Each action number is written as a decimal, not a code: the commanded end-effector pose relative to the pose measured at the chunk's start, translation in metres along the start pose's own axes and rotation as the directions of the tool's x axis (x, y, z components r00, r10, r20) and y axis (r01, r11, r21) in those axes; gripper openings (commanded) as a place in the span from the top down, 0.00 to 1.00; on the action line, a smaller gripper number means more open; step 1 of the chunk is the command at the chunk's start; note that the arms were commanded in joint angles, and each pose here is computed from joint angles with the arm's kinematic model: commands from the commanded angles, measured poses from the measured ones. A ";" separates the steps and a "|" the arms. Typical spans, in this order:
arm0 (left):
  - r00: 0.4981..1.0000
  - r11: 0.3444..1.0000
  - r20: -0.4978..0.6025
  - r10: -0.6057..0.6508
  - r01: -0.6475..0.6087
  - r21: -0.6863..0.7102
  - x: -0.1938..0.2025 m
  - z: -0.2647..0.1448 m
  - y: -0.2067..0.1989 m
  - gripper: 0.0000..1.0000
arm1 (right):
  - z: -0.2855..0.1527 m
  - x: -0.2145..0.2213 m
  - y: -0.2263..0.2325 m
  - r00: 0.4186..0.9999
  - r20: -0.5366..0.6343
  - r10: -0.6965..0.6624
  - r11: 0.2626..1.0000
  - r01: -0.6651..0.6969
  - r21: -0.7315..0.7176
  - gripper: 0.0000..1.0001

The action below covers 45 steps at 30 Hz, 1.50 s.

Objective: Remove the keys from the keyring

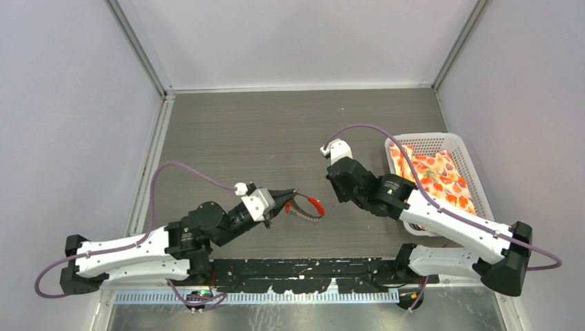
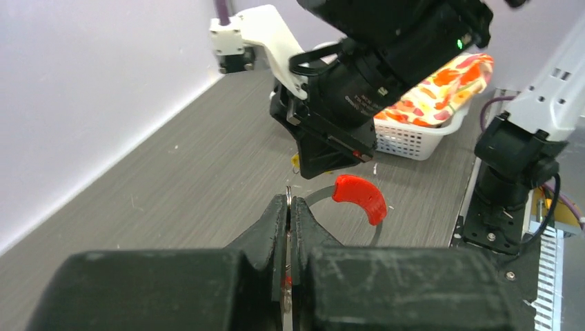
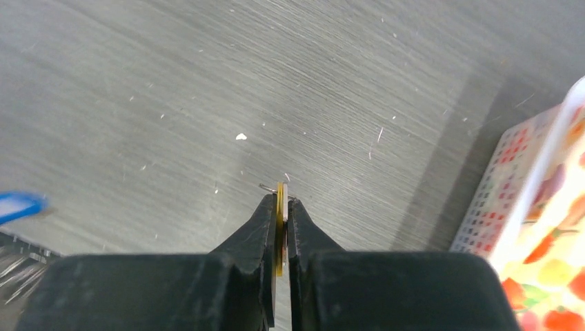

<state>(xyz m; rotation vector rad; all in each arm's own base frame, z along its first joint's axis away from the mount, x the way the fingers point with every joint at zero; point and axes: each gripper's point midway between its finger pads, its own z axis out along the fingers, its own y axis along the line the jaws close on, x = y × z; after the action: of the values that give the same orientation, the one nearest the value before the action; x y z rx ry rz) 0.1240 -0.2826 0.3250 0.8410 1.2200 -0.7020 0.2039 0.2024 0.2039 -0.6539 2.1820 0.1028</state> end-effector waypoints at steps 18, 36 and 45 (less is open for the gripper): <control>0.890 0.903 -0.203 -0.408 0.360 -0.236 0.102 0.038 0.072 1.00 | 0.116 0.037 -0.016 0.835 0.071 0.545 0.838 -0.545 -0.019 0.99; 0.745 0.791 -0.322 -0.585 0.433 -0.433 0.195 0.035 0.110 1.00 | 0.136 0.066 -0.016 0.814 0.046 0.580 0.814 -0.581 0.013 0.85; 0.752 0.771 -0.295 -0.589 0.413 -0.485 0.192 0.038 0.130 0.94 | 0.131 0.065 -0.024 0.812 0.072 0.579 0.812 -0.582 0.034 0.62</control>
<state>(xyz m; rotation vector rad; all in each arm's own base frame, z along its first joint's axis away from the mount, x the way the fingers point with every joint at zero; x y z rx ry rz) 0.2732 -0.2462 0.1309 0.3620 2.0689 -0.6606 0.2636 0.1938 0.0557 0.0238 2.3288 0.3608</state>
